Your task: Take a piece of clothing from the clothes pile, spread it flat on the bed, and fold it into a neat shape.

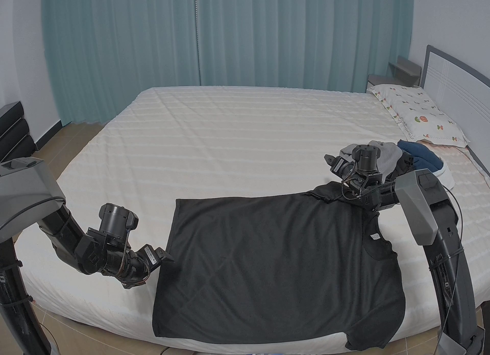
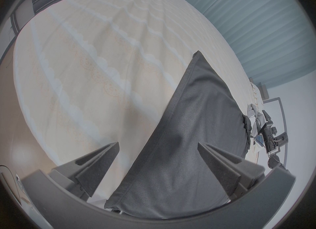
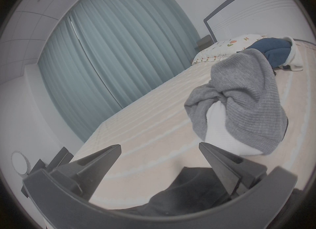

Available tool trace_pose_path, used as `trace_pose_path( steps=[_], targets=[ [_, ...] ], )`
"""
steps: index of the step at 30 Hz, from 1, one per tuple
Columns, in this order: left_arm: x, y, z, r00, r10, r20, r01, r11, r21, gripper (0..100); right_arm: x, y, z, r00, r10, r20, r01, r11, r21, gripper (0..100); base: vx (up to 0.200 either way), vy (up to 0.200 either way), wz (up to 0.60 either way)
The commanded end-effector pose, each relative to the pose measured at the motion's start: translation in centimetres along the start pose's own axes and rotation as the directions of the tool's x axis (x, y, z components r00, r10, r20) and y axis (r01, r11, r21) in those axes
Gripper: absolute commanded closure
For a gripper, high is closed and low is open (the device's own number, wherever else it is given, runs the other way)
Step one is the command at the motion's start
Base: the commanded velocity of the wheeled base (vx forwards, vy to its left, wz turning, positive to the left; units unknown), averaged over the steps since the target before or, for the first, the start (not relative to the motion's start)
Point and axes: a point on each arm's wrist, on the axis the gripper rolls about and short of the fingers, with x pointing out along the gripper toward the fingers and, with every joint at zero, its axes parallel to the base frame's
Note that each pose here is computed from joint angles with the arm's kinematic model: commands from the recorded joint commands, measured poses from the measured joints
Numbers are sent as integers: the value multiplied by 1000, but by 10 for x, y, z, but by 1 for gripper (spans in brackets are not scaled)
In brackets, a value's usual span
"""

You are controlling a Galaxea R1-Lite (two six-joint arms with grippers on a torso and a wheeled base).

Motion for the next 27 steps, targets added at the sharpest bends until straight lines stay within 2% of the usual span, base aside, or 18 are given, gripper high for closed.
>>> trace_pose_path(
  steps=[1,5,9,14,17,21,27],
  targets=[
    [1,1,0,1000,2,-1,-2,1000,-2,0,-19,-2,23,999,-30,-43,30,1000,7,0,0,0,0],
    [1,1,0,1000,2,-1,-2,1000,-2,0,-44,1,24,988,4,-153,-1,1000,19,0,0,0,0],
    [1,1,-1,1000,2,-4,-2,1000,-1,0,-68,5,20,959,59,-277,-51,998,34,0,0,0,0],
    [1,1,-1,1000,3,-5,-3,1000,-1,0,-73,3,0,925,36,-378,-26,999,32,0,0,0,0],
    [1,1,-1,1000,3,-5,-3,1000,-1,0,-67,-5,-13,912,11,-410,1,1000,30,0,0,0,0],
    [1,1,-1,1000,4,-6,-4,1000,-1,0,-53,-13,-29,911,-7,-411,19,999,27,0,0,0,0],
    [5,2,-2,1000,11,-13,-11,1000,1,0,-37,-19,-35,913,-33,-407,46,999,22,0,0,0,0]
  ],
)
